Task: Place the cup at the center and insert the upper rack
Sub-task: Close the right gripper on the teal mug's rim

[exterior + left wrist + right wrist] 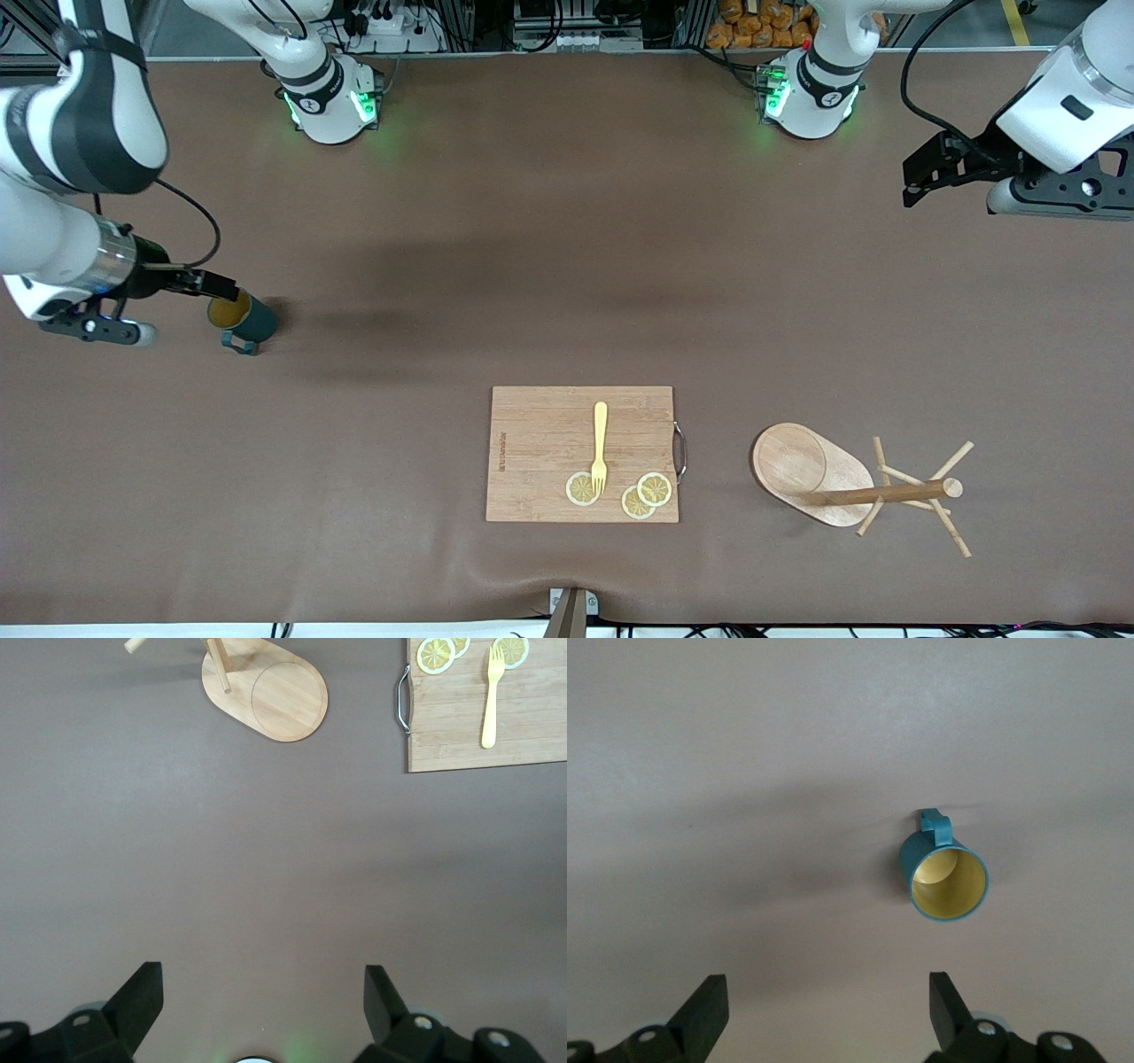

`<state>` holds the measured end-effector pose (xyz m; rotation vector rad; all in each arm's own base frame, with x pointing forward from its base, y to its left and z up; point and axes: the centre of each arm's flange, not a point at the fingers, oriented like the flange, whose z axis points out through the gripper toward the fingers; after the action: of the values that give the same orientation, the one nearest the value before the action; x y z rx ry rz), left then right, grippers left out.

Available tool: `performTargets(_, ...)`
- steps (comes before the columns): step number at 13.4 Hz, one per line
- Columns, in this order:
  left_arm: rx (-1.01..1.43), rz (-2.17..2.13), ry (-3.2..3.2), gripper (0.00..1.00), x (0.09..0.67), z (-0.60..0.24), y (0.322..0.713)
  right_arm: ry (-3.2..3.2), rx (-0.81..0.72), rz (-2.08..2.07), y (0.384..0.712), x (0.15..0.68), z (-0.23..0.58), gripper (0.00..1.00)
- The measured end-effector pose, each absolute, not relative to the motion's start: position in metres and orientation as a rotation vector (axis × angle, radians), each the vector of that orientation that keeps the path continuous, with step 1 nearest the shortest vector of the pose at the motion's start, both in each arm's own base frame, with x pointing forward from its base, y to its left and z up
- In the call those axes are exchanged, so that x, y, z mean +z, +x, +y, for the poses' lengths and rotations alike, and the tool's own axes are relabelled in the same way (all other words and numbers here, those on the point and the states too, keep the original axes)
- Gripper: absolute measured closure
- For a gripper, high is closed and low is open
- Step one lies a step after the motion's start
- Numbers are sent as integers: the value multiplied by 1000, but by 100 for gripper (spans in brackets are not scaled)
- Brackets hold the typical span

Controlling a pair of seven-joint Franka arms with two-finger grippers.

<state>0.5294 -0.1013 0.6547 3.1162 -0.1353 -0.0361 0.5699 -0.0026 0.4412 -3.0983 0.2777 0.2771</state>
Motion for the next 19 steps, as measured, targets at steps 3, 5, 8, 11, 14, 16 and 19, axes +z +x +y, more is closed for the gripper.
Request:
performTargets(3, -37, -142, 3116, 0, 655, -104, 529, -3097, 262, 285, 560, 398, -16, 0)
performTargets(5, -37, -143, 3116, 0, 655, -104, 529, -3095, 259, 288, 551, 372, -23, 0)
performTargets(8, -35, -142, 3116, 0, 655, -104, 529, -3107, 253, 280, 540, 346, -24, 2)
performTargets(11, -34, -141, 3116, 0, 655, -103, 529, -3124, 219, 264, 529, 318, -24, 4)
performTargets(14, -36, -141, 3116, 0, 654, -103, 529, -3130, 234, 257, 522, 282, -34, 9)
performTargets(16, -41, -135, 3116, 0, 653, -101, 530, -3121, 260, 252, 520, 266, -52, 15)
performTargets(19, -54, -125, 3117, 0, 649, -98, 532, -3113, 277, 260, 519, 251, -61, 22)
